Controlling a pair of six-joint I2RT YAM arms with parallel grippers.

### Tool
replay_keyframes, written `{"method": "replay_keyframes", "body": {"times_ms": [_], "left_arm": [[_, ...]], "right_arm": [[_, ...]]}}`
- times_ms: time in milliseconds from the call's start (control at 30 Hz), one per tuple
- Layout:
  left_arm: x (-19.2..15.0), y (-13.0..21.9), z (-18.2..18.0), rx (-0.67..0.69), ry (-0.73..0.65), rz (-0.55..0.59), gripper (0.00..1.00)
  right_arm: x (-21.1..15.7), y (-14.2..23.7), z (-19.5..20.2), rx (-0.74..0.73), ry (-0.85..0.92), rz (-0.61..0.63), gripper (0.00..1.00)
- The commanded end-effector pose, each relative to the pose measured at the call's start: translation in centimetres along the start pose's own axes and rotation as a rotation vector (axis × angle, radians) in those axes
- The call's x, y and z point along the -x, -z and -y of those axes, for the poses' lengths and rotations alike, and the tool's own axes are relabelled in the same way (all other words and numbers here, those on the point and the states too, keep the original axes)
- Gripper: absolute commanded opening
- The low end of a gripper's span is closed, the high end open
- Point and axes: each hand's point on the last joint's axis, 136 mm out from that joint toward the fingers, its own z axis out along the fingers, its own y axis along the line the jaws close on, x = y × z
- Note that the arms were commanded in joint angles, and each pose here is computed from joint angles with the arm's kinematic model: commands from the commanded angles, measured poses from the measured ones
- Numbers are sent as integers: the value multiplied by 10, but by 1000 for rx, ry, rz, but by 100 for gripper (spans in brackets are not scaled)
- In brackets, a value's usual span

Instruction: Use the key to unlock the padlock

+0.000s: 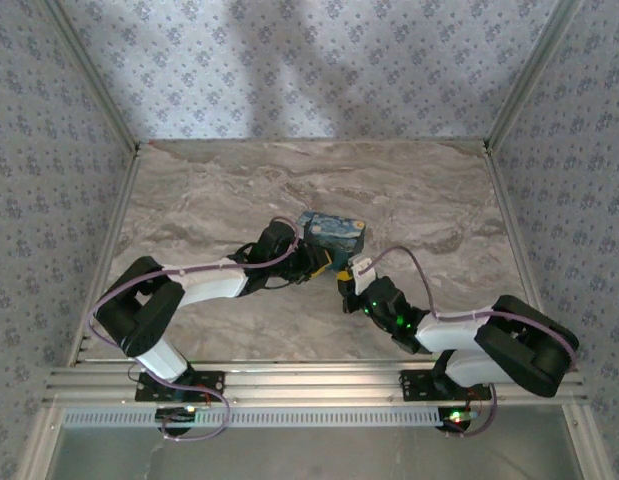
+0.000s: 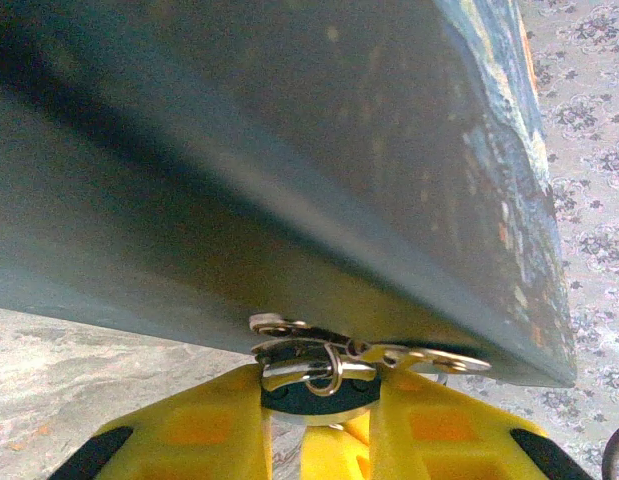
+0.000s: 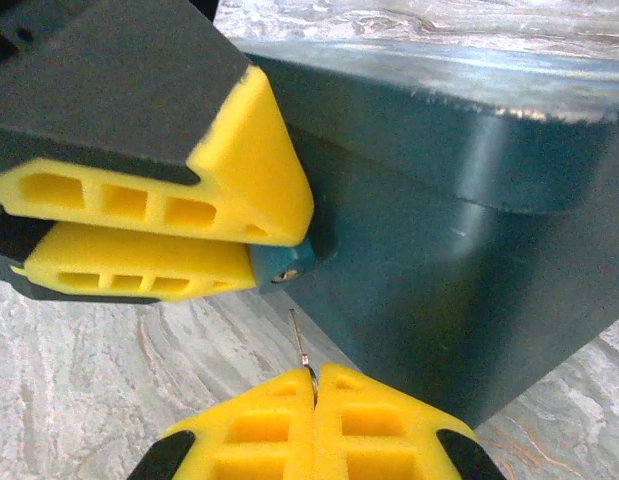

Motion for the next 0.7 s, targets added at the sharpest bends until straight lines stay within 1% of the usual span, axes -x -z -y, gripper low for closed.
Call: {"method": "replay_keyframes", "body": {"times_ms": [0, 667], "left_arm": [[4, 9, 20, -62, -9, 25, 25], [3, 9, 19, -59, -9, 22, 25]], "right_arm": [[15, -3, -3, 15, -38, 50, 0], [24, -5, -4, 35, -54, 82, 0]]}}
